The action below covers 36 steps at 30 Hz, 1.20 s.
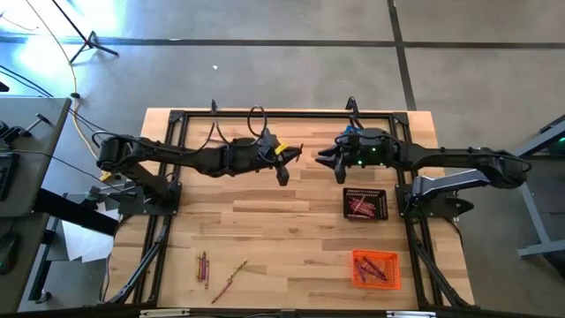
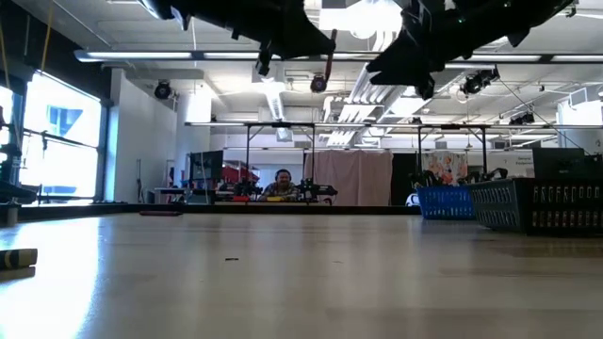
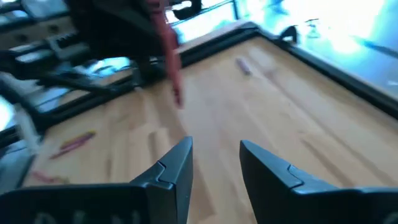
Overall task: Sort crayons
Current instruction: Put the red crayon into the black bin
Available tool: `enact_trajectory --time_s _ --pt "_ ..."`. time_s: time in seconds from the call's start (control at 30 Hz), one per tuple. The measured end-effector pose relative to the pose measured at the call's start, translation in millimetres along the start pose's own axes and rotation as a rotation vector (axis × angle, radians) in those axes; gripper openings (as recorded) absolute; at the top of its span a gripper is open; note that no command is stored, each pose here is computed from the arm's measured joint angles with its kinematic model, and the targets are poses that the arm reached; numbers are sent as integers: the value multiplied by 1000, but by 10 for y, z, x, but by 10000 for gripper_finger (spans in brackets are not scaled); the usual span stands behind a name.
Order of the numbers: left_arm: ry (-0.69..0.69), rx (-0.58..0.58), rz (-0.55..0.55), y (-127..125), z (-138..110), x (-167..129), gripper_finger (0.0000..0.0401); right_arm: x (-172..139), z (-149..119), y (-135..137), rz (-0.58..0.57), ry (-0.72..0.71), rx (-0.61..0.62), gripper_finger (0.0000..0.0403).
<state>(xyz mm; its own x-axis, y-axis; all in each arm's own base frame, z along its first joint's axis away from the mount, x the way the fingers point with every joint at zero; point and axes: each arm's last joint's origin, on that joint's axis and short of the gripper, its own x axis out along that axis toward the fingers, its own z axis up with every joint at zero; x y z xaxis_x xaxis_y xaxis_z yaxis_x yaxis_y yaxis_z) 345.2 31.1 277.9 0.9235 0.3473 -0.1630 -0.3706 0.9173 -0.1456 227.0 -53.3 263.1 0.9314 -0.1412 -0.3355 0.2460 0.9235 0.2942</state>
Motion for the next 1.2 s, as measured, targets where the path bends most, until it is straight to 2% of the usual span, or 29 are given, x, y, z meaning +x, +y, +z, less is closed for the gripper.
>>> enact_trajectory --time_s 0.1,0.53,0.97,1.2 --pt "3 7 41 -51 -66 25 1 89 9 14 56 -21 -4 116" --pt "-58 -35 23 -134 -186 167 0 160 25 13 69 -54 -6 117" --pt "-86 -58 11 -134 -167 179 0 163 49 32 118 -71 12 149" --pt "-109 -66 6 -138 -144 176 0 231 36 54 135 -82 38 151"
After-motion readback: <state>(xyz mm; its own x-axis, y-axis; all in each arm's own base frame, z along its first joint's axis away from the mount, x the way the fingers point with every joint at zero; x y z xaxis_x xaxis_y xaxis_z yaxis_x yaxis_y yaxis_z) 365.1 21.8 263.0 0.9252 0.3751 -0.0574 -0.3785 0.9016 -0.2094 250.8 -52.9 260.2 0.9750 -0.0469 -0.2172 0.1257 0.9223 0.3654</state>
